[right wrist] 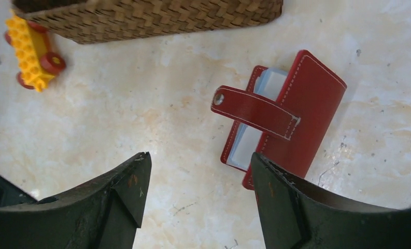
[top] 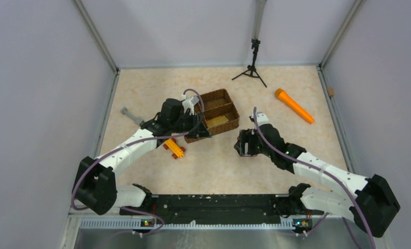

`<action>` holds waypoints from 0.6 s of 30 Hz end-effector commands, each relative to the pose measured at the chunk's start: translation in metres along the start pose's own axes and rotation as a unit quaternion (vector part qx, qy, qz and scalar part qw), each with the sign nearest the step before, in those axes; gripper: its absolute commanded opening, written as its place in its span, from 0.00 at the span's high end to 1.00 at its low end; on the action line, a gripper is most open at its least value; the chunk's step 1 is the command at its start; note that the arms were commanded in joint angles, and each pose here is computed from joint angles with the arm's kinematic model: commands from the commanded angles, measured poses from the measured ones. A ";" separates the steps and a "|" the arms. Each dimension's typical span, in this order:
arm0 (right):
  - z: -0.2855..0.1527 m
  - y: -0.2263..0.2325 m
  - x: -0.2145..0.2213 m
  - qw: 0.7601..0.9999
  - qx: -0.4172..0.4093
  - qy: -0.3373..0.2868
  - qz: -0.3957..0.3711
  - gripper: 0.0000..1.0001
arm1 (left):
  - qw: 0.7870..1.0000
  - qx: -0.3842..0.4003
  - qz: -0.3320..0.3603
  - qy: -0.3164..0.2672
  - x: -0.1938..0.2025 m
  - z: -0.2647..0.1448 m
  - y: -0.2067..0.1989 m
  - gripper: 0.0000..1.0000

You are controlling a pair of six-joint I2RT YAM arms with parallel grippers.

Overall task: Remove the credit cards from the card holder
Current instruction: Close the card holder at the center of the board.

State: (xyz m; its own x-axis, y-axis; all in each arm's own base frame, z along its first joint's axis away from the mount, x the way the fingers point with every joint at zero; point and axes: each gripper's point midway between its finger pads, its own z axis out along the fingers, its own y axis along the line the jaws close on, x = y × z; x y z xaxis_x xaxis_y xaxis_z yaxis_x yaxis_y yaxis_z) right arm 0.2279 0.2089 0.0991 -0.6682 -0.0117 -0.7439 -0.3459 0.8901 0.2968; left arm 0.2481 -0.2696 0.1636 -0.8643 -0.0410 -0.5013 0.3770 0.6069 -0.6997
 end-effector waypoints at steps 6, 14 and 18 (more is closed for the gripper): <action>-0.033 -0.033 -0.067 0.986 0.043 -0.132 0.092 0.55 | 0.999 0.018 0.027 -0.025 -0.012 -0.014 -0.014 0.78; -0.051 -0.094 -0.072 0.950 0.183 -0.194 0.163 1.00 | 0.999 0.022 0.030 -0.024 -0.015 -0.016 -0.016 0.77; -0.018 -0.086 -0.043 0.966 0.160 -0.126 0.157 1.00 | 0.999 0.024 0.029 -0.024 -0.015 -0.017 -0.015 0.77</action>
State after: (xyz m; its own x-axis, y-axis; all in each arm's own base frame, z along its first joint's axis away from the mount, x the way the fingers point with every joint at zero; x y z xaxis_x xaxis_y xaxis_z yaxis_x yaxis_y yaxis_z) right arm 0.2733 0.1194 0.1481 -0.4433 0.3606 -0.8206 0.0652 0.9260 0.3717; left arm 0.2475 -0.2638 0.1719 -0.8550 -0.0479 -0.5163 0.3885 0.6005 -0.6990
